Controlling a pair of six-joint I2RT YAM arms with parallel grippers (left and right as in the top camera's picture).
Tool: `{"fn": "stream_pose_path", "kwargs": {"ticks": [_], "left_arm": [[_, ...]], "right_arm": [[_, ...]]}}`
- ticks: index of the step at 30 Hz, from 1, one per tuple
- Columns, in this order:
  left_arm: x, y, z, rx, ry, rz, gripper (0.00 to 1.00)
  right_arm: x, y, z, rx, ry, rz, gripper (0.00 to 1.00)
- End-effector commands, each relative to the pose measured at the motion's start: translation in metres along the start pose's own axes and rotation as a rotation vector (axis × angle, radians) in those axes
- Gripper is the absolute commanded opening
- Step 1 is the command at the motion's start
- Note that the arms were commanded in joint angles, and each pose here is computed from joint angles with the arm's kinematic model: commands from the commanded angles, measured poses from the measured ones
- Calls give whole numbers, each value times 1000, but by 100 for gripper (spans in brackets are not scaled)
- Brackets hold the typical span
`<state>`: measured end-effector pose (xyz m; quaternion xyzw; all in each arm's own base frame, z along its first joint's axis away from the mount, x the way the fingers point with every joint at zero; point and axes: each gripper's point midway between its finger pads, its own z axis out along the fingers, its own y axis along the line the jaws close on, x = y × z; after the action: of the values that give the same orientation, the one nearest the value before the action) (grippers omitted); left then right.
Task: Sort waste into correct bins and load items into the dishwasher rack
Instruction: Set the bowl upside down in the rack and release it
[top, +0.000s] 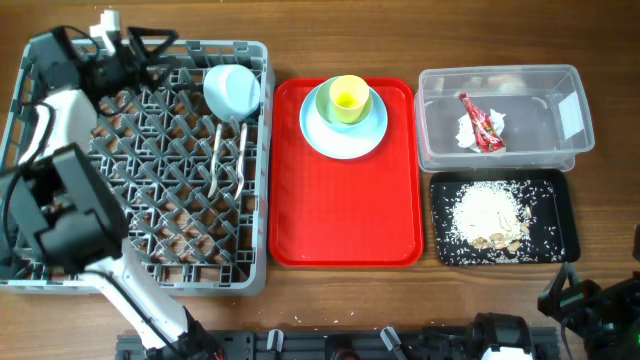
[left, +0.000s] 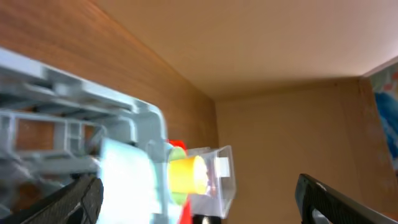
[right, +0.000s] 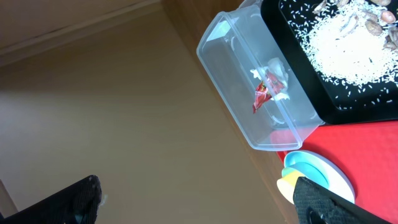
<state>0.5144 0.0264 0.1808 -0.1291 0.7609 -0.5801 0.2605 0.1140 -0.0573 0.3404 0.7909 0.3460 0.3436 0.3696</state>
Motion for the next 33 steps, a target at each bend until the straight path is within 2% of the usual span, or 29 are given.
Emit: {"fn": "stream_pose_path", "kwargs": {"ticks": [1,2,5,6,9,10,12,14,16,18,19,20,28,33], "left_arm": [[8,-61,-4,-117,-52,117,100],[13,-59,-2,-179,-59,114,100],[40,-24,0,-627,-100,95,100],[48,-18,3,-713,-94,102,100],[76,-7,29,-857,-25,187,100],[83,-4,37,-884,-7,203,97],[93,1,51,-933,16,240,57],[98,9,60,-997,17,284,27],[98,17,64,-1062,6,319,20],[95,24,63,-1107,-8,335,17],[94,27,62,-1122,-14,339,8],[92,29,60,-1134,-20,339,4],[82,59,54,-1175,-6,331,4],[53,50,17,-1302,-131,370,4]], "right_arm": [[-2,0,0,-4,-11,8,100],[-2,0,0,-4,-11,8,100],[-2,0,0,-4,-11,8,100],[-2,0,0,-4,-11,8,100],[-2,0,0,-4,-11,8,100],[-2,0,0,-4,-11,8,100],[-2,0,0,-4,-11,8,100],[-2,0,0,-4,-11,8,100],[-2,0,0,-4,-11,8,100],[-2,0,0,-4,-11,8,100],[-2,0,0,-4,-11,8,100],[-2,0,0,-4,-11,8,100],[-2,0,0,-4,-11,8,100],[-2,0,0,-4,-11,8,100]]}}
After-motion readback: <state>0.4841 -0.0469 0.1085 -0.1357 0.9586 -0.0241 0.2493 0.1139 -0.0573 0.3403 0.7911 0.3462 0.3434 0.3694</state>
